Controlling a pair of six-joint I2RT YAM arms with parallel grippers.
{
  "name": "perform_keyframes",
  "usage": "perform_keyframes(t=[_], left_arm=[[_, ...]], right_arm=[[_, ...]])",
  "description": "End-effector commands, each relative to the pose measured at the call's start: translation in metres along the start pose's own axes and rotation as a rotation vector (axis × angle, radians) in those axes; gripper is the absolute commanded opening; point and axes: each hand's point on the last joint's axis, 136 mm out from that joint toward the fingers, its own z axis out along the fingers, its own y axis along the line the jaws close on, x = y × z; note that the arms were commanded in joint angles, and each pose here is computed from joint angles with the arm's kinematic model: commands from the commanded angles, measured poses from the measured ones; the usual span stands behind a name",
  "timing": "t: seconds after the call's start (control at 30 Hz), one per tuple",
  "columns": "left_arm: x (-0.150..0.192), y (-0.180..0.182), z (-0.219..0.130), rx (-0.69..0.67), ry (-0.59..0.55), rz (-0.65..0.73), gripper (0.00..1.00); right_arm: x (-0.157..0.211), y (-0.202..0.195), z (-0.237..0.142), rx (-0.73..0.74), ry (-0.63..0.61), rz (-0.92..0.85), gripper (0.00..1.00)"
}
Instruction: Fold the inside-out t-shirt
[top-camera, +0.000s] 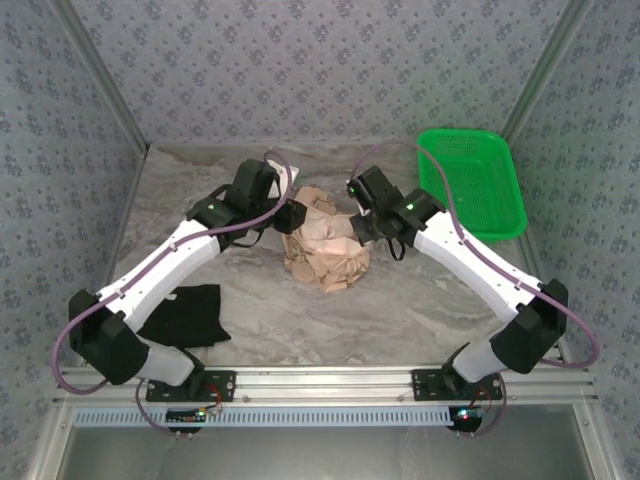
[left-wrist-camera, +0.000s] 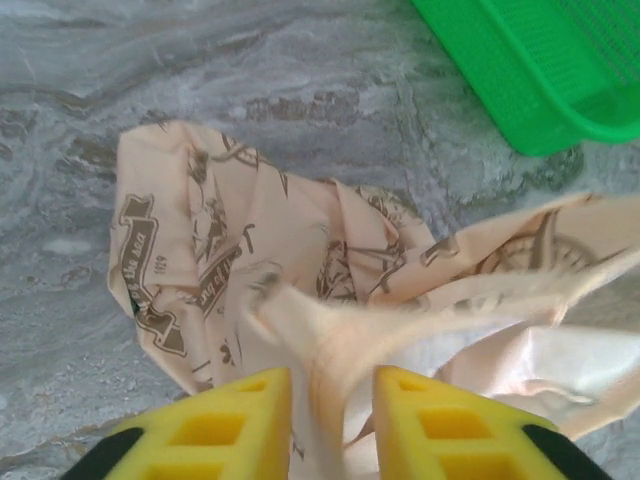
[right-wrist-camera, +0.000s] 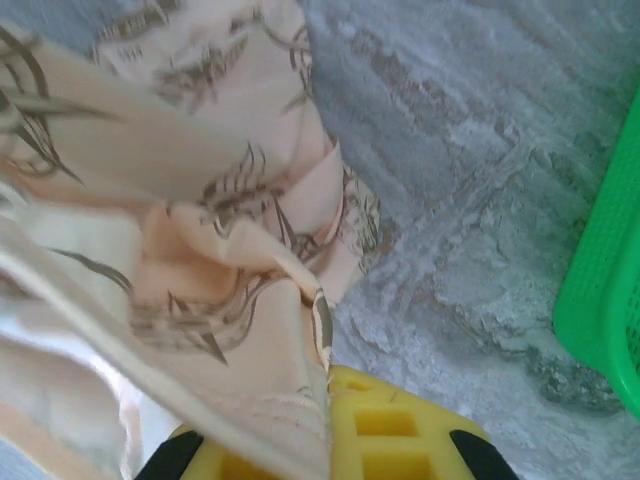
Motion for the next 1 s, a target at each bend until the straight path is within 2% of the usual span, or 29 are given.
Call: perform_keyframes(t=[0.0,0.07,0.23,0.37,0.43,0.5,0.67,0.83,0.97], left_arm=[[0.020,-0.019,0.018,0.149,0.055,-0.083,0.33],[0.030,-0.025,0.030,0.208,0.083,-0.135,0.37],[0.049,-0.036,0.051,0.263,0.119,-0.229,0.60],[0.052,-0.029,0.056,0.215,0.096,-0.269,0.62],[0.052,-0.015,0.058,0.147,0.085,-0.286,0.58],[0.048,0.000,0.057,0.099,0.073,-0.317,0.49],[0.043,0.026,0.049,0.003,0.069,-0.336,0.19],[0.038,0.039,0.035,-0.073,0.076,-0.294,0.11],[0.012,0.045,0.016,-0.129,0.017,-0.209,0.02]], right_arm=[[-0.030,0.004,-0.023,-0.055,-0.101,0.088,0.00],[-0.036,0.005,-0.025,-0.061,-0.113,0.095,0.00],[-0.042,0.003,-0.024,-0.046,-0.112,0.112,0.00],[-0.042,0.009,-0.022,-0.070,-0.106,0.102,0.00],[-0.042,0.013,-0.023,-0.085,-0.110,0.096,0.00],[-0.041,0.014,-0.024,-0.086,-0.114,0.089,0.00],[-0.037,0.004,-0.024,-0.032,-0.122,0.092,0.00],[-0.033,-0.004,-0.022,0.017,-0.125,0.087,0.00],[-0.034,-0.020,-0.011,0.087,-0.131,0.095,0.00]])
